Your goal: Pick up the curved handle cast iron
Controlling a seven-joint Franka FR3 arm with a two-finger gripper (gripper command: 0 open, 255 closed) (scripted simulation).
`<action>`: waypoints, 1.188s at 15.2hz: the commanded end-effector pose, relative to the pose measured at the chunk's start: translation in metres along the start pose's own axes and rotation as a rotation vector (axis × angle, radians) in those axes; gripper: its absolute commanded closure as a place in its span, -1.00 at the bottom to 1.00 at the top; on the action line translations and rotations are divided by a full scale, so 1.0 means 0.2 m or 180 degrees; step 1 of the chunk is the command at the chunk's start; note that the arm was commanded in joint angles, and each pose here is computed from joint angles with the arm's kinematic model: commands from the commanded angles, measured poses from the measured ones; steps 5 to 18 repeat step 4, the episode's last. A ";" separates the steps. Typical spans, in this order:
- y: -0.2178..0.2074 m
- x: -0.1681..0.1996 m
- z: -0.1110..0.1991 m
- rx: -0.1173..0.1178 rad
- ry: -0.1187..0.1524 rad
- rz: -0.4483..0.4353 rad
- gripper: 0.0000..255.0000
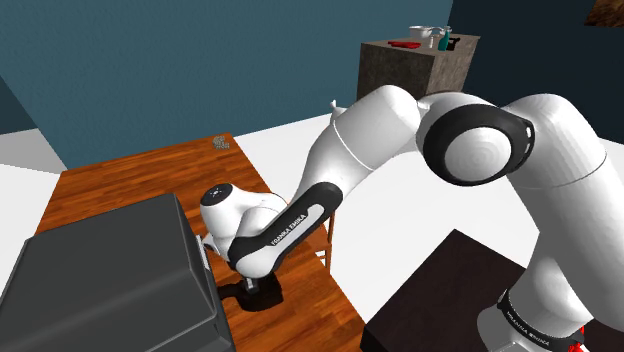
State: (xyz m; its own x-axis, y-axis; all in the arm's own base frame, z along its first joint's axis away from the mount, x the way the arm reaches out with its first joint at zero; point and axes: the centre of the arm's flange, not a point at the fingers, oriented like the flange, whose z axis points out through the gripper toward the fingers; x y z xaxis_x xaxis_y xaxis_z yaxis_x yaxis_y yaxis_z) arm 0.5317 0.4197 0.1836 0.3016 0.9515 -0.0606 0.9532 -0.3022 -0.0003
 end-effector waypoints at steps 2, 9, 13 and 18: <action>0.01 -0.01 -0.08 -0.0001 0.0002 0.0000 1.00; 0.01 -0.01 -0.09 -0.0001 0.0002 0.0000 1.00; 0.01 -0.01 -0.09 -0.0001 0.0002 0.0000 1.00; 0.01 -0.01 -0.09 -0.0001 0.0002 0.0000 1.00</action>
